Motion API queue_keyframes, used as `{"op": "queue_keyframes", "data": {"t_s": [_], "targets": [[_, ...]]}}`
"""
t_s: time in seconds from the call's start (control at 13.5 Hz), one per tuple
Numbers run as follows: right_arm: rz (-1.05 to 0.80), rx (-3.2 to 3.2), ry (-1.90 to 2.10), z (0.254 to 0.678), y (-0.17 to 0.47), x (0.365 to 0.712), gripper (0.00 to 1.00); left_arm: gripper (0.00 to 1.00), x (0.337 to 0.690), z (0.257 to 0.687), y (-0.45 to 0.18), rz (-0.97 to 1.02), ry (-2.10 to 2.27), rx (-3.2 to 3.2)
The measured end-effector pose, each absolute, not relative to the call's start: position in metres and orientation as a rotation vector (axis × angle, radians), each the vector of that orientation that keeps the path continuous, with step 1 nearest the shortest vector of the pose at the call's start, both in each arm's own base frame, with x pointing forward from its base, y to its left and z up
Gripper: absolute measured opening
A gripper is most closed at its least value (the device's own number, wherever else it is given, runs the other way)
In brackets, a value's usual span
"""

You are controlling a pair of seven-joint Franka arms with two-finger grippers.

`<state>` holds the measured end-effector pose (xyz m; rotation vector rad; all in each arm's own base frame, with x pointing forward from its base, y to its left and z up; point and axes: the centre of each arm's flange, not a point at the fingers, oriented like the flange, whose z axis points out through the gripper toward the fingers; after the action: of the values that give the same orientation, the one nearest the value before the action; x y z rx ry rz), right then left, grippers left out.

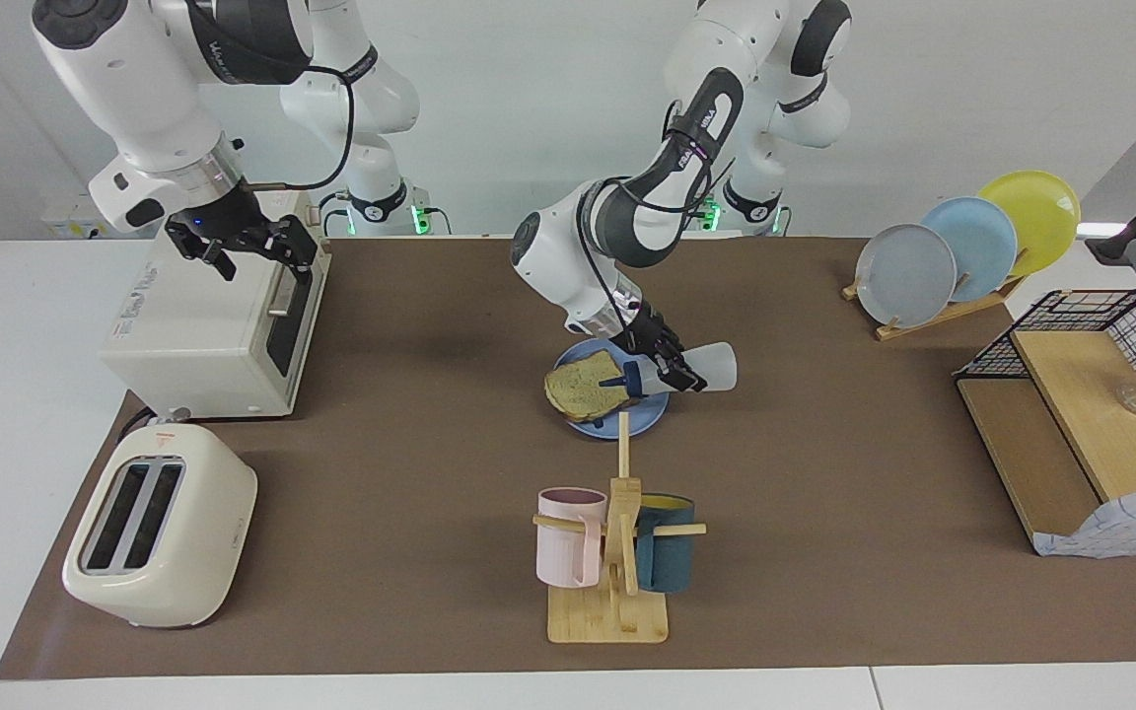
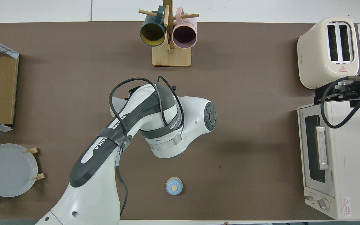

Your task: Put bread on plate and add seasoning

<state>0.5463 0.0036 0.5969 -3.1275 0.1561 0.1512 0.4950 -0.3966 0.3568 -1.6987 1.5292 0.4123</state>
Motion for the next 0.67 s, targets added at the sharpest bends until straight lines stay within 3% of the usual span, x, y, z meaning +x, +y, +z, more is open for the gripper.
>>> {"op": "queue_keyframes", "data": {"t_s": [0.15,0.37,0.67], "targets": [[0.175,-3.126,0.161,0.597,-0.002,0.541,1.0,0.47,0.486,0.354,-0.398,0.474,1.48,-1.585],[0.135,-3.127,0.13,0.599,-0.007,0.539,1.0,0.47,0.46,0.303,-0.414,0.591,1.358,-1.275],[0.135,-3.121,0.168,0.596,-0.03,0.539,1.0,0.47,0.452,0.283,-0.425,0.561,1.296,-1.076]]}}
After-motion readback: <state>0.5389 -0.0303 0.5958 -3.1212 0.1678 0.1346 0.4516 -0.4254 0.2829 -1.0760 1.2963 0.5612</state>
